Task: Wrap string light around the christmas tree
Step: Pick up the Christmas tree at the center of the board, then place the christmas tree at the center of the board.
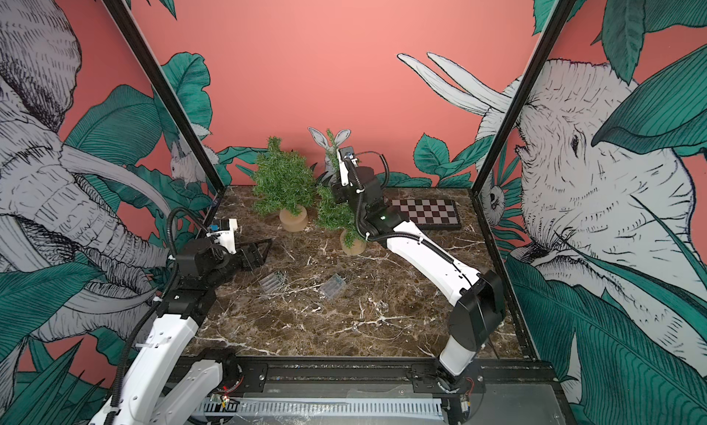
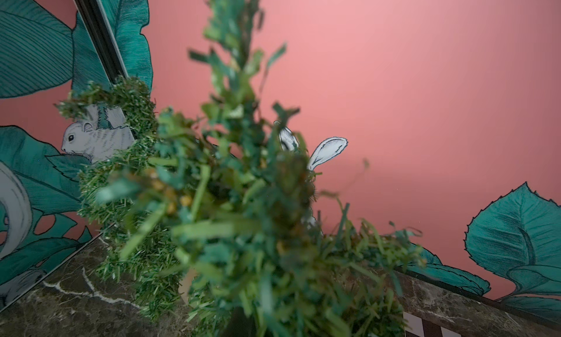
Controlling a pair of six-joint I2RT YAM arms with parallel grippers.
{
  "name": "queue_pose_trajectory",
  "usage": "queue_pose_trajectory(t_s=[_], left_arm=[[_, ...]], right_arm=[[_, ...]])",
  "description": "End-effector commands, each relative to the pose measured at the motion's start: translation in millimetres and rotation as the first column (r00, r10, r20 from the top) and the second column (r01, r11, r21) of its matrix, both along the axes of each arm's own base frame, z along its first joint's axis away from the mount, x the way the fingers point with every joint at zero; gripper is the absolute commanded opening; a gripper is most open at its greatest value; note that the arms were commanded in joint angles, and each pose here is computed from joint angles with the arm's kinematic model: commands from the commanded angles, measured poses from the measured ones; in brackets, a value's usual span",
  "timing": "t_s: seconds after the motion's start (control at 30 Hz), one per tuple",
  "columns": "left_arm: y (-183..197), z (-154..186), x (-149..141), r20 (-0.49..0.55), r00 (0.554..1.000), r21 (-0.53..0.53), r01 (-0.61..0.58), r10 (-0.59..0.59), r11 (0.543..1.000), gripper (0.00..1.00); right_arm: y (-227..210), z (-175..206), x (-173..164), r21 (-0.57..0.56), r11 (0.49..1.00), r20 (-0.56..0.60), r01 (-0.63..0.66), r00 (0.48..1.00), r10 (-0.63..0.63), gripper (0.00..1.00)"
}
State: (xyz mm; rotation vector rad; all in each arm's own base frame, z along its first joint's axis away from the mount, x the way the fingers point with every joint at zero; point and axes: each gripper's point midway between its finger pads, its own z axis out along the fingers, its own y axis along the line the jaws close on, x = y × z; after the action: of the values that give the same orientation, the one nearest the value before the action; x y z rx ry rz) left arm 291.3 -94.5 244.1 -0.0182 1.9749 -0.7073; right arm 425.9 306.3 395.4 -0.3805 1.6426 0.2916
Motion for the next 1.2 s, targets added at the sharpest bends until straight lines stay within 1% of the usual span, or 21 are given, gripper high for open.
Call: queue_pose_trajectory(t_s=[0.0, 0.2, 0.37, 0.5, 0.8, 1.17], left_arm=[[-1, 6, -2, 0.032, 0.999, -0.004, 0.010, -0.010, 1.000, 0.81], [-2, 6, -2, 0.033, 0.999, -0.008, 0.013, -0.013, 1.000, 0.81], [-2, 5, -1, 0.030, 0.999, -0.011, 0.014, -0.014, 1.000, 0.81], [-2, 6, -1, 0.031, 0.999, -0.011, 0.014, -0.013, 1.000, 0.81], [-2, 6, -2, 0.032, 0.999, -0.012, 0.012, -0.012, 1.000, 0.81], [-1, 6, -1, 0.031, 1.000, -0.006, 0.006, -0.006, 1.000, 0.81]], right_arm=[[-15, 58, -25, 0.124, 0.992, 0.133, -0.010, 0.991, -0.007, 0.00], [-10, 49, -51, 0.112, 0.992, 0.110, -0.056, 0.993, 0.043, 0.00], [-12, 39, -67, 0.078, 0.996, 0.099, -0.039, 0.995, 0.031, 0.00], [-6, 32, -77, 0.067, 0.996, 0.078, -0.056, 0.996, 0.051, 0.00], [16, 40, -105, 0.110, 0.984, 0.087, -0.137, 0.988, 0.128, 0.00], [5, 41, -90, 0.033, 0.999, 0.151, -0.019, 0.988, 0.014, 0.00]])
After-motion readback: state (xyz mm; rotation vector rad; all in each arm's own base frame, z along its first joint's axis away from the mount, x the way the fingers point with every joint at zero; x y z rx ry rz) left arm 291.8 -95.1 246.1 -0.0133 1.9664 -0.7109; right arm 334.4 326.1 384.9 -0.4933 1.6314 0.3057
